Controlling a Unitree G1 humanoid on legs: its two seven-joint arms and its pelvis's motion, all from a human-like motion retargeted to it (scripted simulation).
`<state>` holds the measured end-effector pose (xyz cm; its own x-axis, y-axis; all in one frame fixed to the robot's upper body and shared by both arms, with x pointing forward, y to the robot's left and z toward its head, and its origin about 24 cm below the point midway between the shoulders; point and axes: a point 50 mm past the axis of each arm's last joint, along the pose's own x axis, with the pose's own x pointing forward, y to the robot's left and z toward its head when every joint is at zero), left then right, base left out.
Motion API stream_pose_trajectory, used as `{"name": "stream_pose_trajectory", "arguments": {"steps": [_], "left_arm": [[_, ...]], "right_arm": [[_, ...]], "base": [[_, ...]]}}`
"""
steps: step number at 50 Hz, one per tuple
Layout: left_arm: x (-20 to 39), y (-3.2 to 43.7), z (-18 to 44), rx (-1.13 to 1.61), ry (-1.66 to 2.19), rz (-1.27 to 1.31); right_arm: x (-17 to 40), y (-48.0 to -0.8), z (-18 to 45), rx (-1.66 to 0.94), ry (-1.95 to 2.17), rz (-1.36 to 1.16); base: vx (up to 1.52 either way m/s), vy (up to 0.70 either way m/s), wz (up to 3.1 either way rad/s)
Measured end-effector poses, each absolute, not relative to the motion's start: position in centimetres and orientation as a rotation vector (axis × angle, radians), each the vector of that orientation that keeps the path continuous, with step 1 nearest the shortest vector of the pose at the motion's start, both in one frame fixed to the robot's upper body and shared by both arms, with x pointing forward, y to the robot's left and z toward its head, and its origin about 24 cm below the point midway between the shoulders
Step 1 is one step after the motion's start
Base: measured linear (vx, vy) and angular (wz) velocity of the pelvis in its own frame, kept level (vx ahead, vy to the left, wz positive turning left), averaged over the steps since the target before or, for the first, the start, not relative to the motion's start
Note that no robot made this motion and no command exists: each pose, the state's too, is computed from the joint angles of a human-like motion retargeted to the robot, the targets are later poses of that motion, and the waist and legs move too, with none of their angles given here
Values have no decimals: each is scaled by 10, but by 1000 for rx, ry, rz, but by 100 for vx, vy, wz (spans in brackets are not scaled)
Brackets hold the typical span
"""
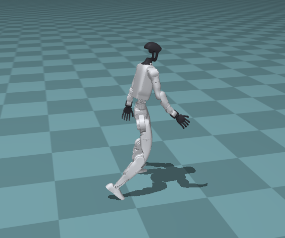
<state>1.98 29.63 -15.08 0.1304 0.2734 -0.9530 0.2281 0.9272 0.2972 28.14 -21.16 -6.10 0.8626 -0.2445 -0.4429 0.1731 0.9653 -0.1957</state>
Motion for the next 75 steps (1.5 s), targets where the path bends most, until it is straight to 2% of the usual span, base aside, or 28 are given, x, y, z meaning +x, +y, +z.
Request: {"name": "stream_pose_trajectory", "arguments": {"steps": [6,13,17,22,26,32,38,42,46,50,57,62,65,70,75], "left_arm": [[109,290,-141,536,1264,-58],[227,239,-107,553,943,-156],[281,206,-72,537,699,-184],[320,177,-28,546,419,-182],[315,170,-29,523,389,-193],[255,183,-89,484,672,-239],[153,201,-147,470,1010,-314],[102,222,-161,423,1196,-282],[55,244,-166,385,1373,-194],[36,260,-163,407,1497,-192],[104,272,-149,499,1312,-132],[180,245,-130,456,1040,-136],[222,220,-111,466,848,-176],[273,180,-67,486,484,-214],[279,161,-48,455,327,-202]], "right_arm": [[194,-221,-127,-175,878,-149],[91,-224,-165,-228,1297,96],[65,-242,-165,-210,1397,67],[64,-273,-157,-199,1387,-121],[87,-290,-147,-248,1307,-230],[162,-298,-120,-320,1122,-323],[242,-271,-84,-153,765,-412],[286,-240,-56,-93,565,-304],[300,-228,-45,-70,487,-235],[284,-236,-59,11,554,-259],[170,-258,-130,-33,954,-346],[79,-262,-158,-31,1279,-246],[44,-271,-159,-2,1384,-273],[24,-295,-152,-24,1415,-419],[63,-318,-139,-128,1262,-550]], "base": [[62,25,73],[61,6,74],[65,-5,50],[69,-13,9],[69,-13,-21],[59,1,-48],[60,17,-52],[61,25,-48],[63,33,33],[63,30,81],[63,18,108],[58,4,112],[58,-5,110],[61,-17,80],[54,-23,44]]}}
